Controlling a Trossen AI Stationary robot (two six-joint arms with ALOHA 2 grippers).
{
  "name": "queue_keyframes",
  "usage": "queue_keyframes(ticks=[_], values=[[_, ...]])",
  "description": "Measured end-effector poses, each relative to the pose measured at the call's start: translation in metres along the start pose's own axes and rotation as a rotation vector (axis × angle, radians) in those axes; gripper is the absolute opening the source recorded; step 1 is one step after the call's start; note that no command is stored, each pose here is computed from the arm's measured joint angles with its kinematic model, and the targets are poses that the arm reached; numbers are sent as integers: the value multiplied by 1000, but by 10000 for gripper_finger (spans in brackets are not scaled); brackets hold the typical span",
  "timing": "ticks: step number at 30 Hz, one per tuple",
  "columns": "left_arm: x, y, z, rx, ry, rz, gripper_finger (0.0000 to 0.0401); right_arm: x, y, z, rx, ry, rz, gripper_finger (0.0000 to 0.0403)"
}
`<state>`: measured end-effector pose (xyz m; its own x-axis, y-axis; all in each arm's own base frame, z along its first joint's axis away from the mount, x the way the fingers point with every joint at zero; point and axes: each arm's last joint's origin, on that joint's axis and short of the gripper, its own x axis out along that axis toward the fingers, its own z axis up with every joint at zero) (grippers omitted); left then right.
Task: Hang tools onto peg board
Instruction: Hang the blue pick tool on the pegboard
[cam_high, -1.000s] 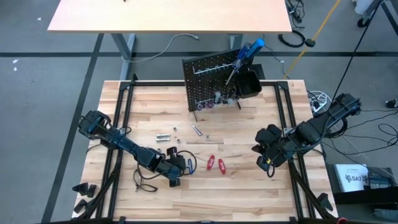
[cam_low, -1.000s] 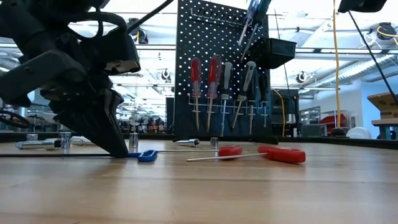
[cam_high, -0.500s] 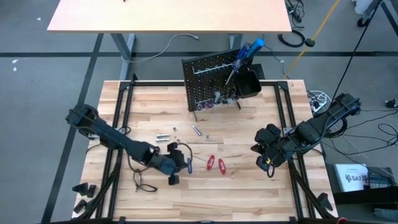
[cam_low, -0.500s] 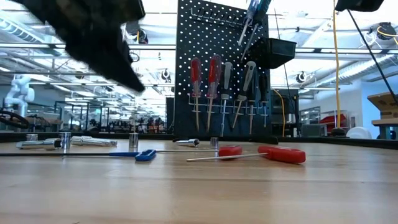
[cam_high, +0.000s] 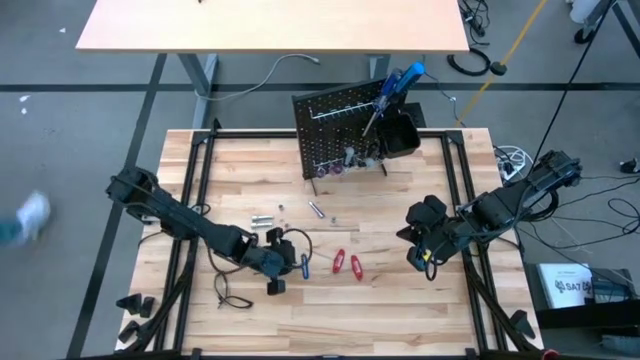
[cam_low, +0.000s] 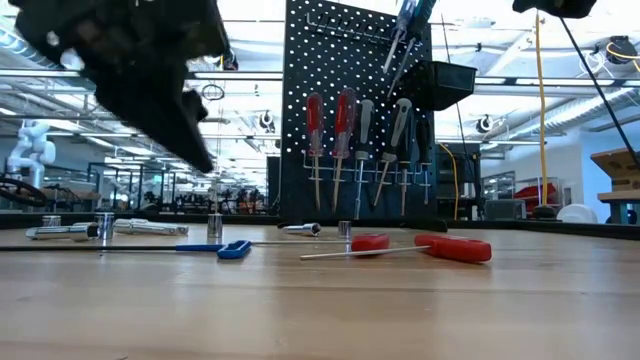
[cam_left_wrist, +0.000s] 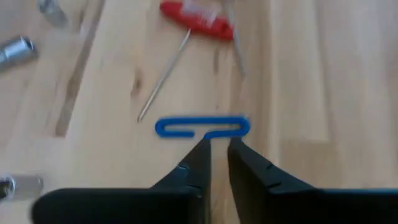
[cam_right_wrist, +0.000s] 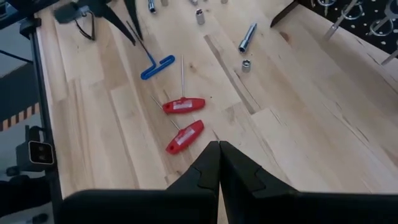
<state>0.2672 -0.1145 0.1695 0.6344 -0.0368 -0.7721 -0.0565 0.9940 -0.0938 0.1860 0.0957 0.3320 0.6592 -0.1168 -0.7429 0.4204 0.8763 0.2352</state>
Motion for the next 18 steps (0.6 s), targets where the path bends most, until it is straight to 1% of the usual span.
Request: queue_keyframes(ticks=[5, 8, 13, 15, 18], values=[[14, 0, -9, 8, 64, 26, 111, 0, 0, 0, 2, 2, 2, 0], [23, 0, -12, -6, 77, 33, 131, 0, 0, 0, 2, 2, 2, 0], [37, -4, -11, -7, 28, 12, 136, 0, 0, 0, 2, 0, 1, 0], [42, -5, -13, 13, 31, 15, 137, 0, 0, 0, 2, 0, 0, 0], [48, -5, -16, 13, 42, 22, 137, 0, 0, 0, 1, 0, 0, 0]])
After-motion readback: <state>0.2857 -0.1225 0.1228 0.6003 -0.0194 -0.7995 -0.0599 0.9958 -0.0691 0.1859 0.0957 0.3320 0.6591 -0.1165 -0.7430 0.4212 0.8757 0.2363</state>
